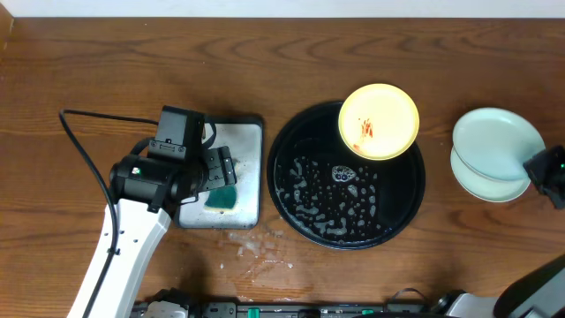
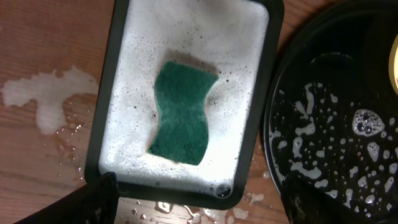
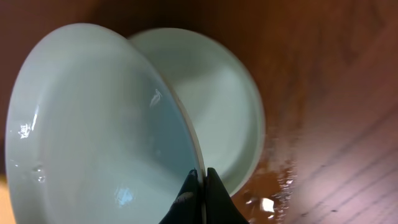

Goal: Clean dirty plates on tray and stack at the side
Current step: 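Set the pale green plate onto the first plate and release, then slide the yellow plate to the black tray center with the right gripper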

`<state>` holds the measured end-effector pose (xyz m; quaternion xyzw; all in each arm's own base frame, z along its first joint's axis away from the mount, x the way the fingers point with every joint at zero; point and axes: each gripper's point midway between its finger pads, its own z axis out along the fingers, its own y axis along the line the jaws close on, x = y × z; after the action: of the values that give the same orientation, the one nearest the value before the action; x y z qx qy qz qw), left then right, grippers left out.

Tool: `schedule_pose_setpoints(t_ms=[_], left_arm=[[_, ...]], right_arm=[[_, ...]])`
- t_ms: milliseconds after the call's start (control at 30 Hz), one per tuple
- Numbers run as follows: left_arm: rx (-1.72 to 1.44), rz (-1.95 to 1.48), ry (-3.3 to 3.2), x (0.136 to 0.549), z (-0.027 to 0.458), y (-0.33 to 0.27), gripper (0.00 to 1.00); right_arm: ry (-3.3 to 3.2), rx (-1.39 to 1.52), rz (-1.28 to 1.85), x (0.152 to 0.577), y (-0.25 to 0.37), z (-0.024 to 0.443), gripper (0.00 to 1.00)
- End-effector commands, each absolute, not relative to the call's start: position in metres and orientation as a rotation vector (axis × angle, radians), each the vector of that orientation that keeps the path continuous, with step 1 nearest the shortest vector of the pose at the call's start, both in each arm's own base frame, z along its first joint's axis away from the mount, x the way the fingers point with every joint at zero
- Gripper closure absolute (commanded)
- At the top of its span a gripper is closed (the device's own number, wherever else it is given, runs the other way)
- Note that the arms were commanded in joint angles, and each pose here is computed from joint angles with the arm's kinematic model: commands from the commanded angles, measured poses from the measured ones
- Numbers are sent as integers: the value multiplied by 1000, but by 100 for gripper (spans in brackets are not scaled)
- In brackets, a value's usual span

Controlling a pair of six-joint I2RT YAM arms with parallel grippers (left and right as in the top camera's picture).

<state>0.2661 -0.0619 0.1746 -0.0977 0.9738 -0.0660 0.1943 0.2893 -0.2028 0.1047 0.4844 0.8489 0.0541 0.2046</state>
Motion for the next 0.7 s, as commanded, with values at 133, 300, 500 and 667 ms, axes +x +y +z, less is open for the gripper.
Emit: schedule_pose_setpoints(t_ms=[133, 300, 500, 667], left_arm=[[-272, -190, 2731, 266, 175, -61, 16], [-272, -190, 2731, 266, 175, -61, 16], [-272, -190, 2731, 266, 175, -61, 16], [-272, -190, 2731, 266, 175, -61, 16]], right_arm=[[2403, 1432, 193, 291, -214, 66, 85], [2311, 1222, 432, 330, -195, 106, 46], [2298, 589, 571, 372, -112, 184, 44], [2420, 147, 474, 385, -31, 178, 36]])
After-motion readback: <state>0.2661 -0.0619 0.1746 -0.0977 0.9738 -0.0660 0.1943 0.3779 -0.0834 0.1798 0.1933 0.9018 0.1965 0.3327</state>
